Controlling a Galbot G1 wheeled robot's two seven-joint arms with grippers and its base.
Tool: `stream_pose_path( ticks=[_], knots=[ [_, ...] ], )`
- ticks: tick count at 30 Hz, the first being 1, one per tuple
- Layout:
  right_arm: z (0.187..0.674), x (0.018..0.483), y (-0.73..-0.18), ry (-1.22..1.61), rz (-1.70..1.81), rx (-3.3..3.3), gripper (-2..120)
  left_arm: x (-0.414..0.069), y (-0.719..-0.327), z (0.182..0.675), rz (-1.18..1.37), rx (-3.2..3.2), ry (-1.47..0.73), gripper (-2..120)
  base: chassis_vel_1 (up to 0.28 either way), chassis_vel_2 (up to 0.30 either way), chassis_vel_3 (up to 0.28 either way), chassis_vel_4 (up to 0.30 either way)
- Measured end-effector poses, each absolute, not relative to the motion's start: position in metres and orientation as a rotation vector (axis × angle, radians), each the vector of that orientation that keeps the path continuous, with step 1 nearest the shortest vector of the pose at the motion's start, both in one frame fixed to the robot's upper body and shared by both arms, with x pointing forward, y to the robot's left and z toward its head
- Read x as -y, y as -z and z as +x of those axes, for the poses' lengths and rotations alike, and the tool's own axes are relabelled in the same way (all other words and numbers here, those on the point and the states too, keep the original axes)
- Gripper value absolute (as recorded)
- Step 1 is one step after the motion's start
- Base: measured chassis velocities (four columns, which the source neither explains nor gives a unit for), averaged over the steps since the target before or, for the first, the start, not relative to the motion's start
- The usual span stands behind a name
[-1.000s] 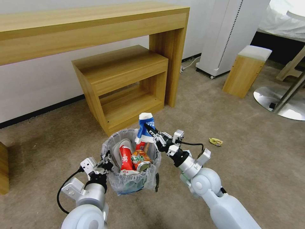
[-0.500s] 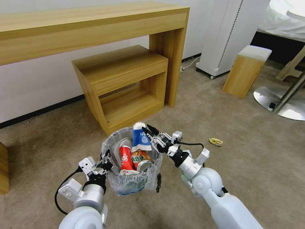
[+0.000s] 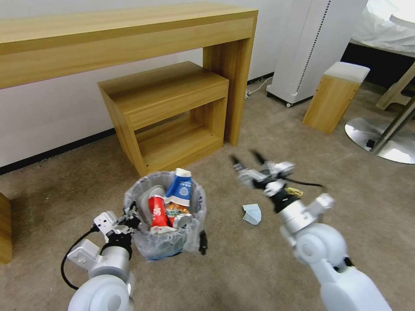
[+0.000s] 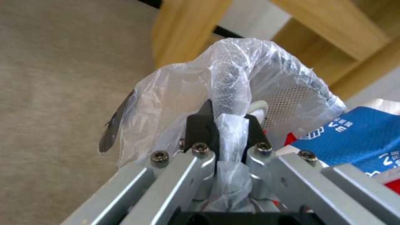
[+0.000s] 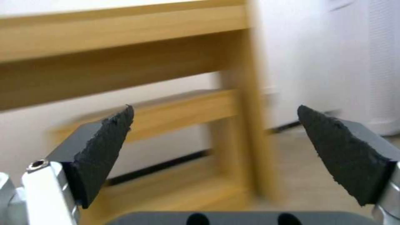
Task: Pick up the trash bin and place the garbage on the floor into it.
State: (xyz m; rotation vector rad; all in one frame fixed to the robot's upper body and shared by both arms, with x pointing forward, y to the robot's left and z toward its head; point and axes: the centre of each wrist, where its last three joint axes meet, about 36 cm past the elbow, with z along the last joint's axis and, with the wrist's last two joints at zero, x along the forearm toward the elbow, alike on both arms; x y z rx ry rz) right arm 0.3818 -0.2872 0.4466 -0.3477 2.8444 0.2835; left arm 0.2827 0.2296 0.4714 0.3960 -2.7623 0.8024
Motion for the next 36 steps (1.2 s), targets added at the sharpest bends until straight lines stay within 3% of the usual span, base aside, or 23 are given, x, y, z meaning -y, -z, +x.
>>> stream_pose_path(
  ticks=[12, 36],
  knots=[
    [0.345, 0.376, -0.392, -0.038, 0.041, -2.839, 100, -0.239, -0.466, 0.285, 0.495, 2.808, -0.682, 3, 0.000, 0.000, 0.000, 0.000],
    [0.340, 0.398, -0.378, -0.020, 0.104, -2.811, 100, -0.246, -0.460, 0.289, 0.514, 2.836, -0.657, 3, 0.000, 0.000, 0.000, 0.000]
  ],
)
